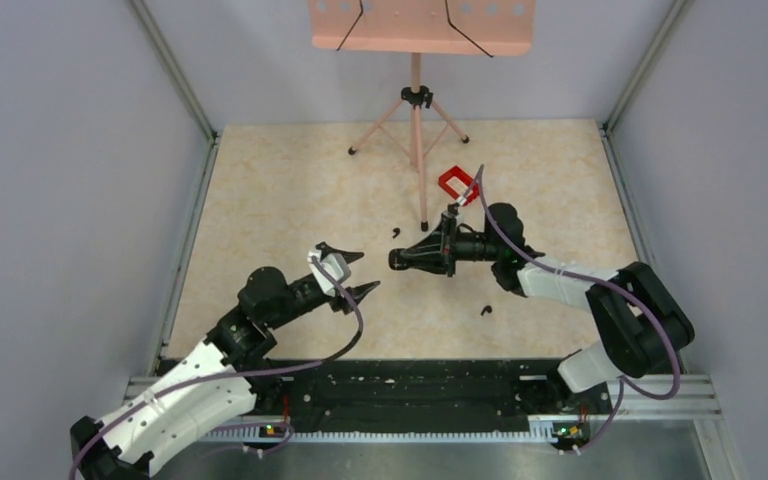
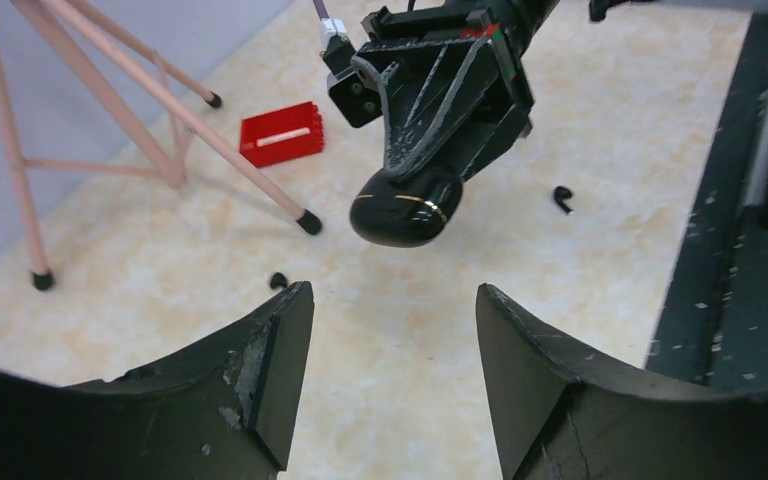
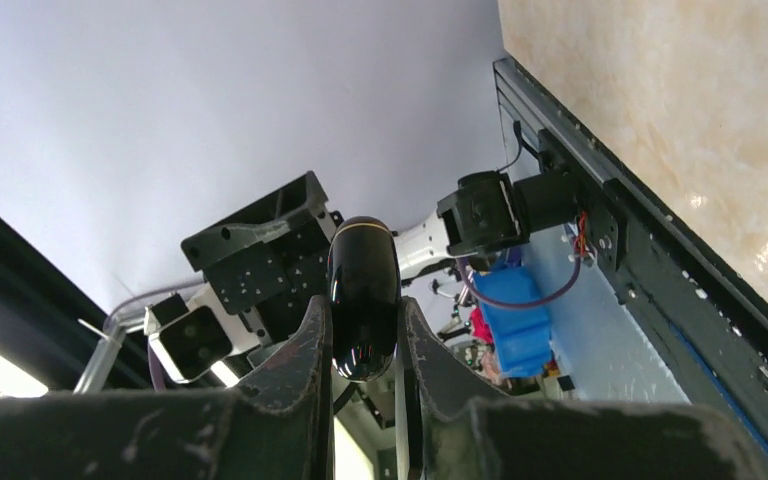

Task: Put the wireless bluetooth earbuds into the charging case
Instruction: Pass from the right arm to the left

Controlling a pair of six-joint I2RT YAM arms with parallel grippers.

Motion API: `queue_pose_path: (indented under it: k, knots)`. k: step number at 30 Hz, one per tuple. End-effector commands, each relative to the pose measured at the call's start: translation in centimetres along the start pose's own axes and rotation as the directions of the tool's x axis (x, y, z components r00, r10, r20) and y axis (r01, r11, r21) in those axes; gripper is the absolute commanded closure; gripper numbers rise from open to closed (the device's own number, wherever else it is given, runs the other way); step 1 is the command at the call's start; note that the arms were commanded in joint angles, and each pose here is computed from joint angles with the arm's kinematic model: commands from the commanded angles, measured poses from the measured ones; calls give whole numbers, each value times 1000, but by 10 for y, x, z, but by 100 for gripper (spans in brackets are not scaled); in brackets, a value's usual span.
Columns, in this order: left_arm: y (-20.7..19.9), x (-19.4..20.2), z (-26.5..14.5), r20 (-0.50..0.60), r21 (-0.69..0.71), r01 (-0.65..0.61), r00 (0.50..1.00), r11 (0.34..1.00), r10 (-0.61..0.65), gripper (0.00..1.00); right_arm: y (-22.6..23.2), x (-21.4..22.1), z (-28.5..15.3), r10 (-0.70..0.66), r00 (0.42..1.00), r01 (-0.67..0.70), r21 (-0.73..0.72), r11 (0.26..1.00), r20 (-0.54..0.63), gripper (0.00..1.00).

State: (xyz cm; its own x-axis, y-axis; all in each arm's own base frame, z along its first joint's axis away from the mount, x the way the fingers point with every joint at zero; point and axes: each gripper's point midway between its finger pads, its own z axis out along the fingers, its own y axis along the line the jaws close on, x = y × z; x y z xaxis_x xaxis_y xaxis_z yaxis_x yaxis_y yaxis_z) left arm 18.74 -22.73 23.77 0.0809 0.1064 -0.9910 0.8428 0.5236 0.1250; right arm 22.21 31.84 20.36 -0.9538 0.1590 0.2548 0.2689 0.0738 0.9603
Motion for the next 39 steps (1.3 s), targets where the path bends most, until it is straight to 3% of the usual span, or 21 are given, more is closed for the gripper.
queue_pose_path:
  k: [1,6,14,21,29,39]
  knots:
    - [6,-29,9,112,14,-319,942,948,315,35,23,19,-7,-78,995,78,8,997,-61,100]
    - [-7,-25,19,121,93,-424,903,901,413,38,20,23,-10,-56,996,59,43,997,-68,100]
    - [-8,-31,29,157,75,-484,869,872,469,40,27,24,-9,-67,995,68,10,998,-72,100]
    - [-16,-22,39,124,122,-564,825,817,551,42,33,27,-6,-44,995,42,-26,999,-90,100]
    - [-8,-29,40,112,67,-605,794,793,597,42,26,27,-4,45,993,-43,21,999,-105,100]
    - [-10,-29,41,108,78,-606,795,792,598,47,29,33,-3,24,990,-7,123,992,-138,100]
